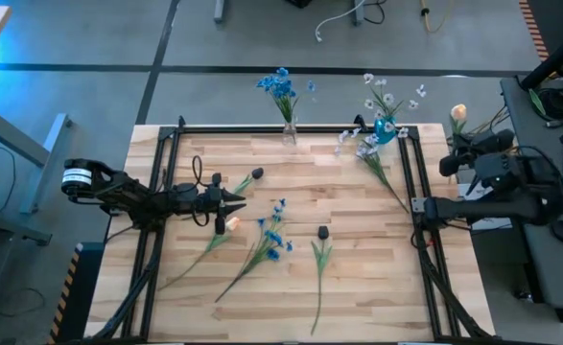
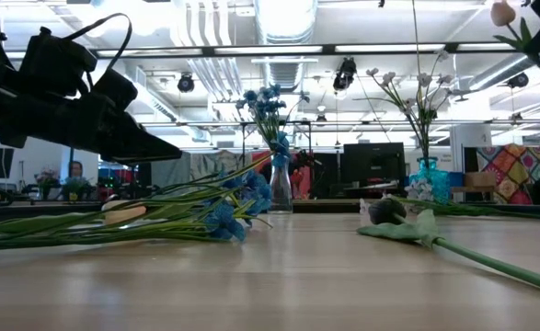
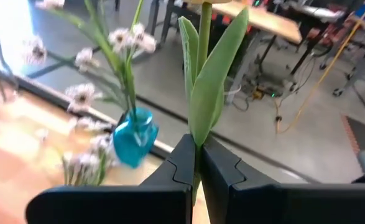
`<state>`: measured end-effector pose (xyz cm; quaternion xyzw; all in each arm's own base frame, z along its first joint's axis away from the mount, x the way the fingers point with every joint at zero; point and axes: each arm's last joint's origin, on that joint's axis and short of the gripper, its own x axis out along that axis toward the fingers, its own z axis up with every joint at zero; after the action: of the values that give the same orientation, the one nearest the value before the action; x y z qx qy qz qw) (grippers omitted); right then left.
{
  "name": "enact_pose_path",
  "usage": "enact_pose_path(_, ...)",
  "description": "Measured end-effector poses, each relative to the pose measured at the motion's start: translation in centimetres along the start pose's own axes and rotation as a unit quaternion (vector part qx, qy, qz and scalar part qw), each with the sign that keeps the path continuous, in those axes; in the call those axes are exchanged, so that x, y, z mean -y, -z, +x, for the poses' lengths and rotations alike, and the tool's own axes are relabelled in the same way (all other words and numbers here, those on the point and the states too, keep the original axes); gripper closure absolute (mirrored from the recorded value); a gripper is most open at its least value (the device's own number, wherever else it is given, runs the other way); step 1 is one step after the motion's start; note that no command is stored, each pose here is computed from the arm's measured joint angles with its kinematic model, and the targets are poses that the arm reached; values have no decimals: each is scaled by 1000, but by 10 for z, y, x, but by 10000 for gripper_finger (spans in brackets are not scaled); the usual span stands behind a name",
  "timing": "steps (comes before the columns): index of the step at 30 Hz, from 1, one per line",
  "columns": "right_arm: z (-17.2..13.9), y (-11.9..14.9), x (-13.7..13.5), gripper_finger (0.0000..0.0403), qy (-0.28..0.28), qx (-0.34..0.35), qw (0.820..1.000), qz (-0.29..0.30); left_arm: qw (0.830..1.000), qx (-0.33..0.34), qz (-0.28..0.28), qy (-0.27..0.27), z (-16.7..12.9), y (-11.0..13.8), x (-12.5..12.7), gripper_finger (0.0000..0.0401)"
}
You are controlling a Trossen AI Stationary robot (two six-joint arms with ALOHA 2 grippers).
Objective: Sort flowers into vase by color
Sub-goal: Put the right light orange tulip into the blue vase
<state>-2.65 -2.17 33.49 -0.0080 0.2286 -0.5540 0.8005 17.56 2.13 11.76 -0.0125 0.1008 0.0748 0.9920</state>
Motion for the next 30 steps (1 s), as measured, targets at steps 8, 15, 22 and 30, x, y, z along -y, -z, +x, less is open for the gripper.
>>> enact_pose_path(8, -11, 12, 3, 394, -65, -39, 997, 3, 1000, -1, 0, 0, 0, 0, 0, 325)
enact_pose_path(15, -33, 12, 7, 394, -163, 47, 985, 23, 1000, -3, -4, 0, 0, 1, 0, 325)
enact_pose_path(22, -47, 9, -1, 394, -161, 187, 969, 28, 1000, -3, -9, 0, 0, 1, 0, 325)
enact_pose_path(30, -32, -5, -14, 394, -102, 321, 940, 61, 1000, 25, -1, -18, 0, -5, -1, 325)
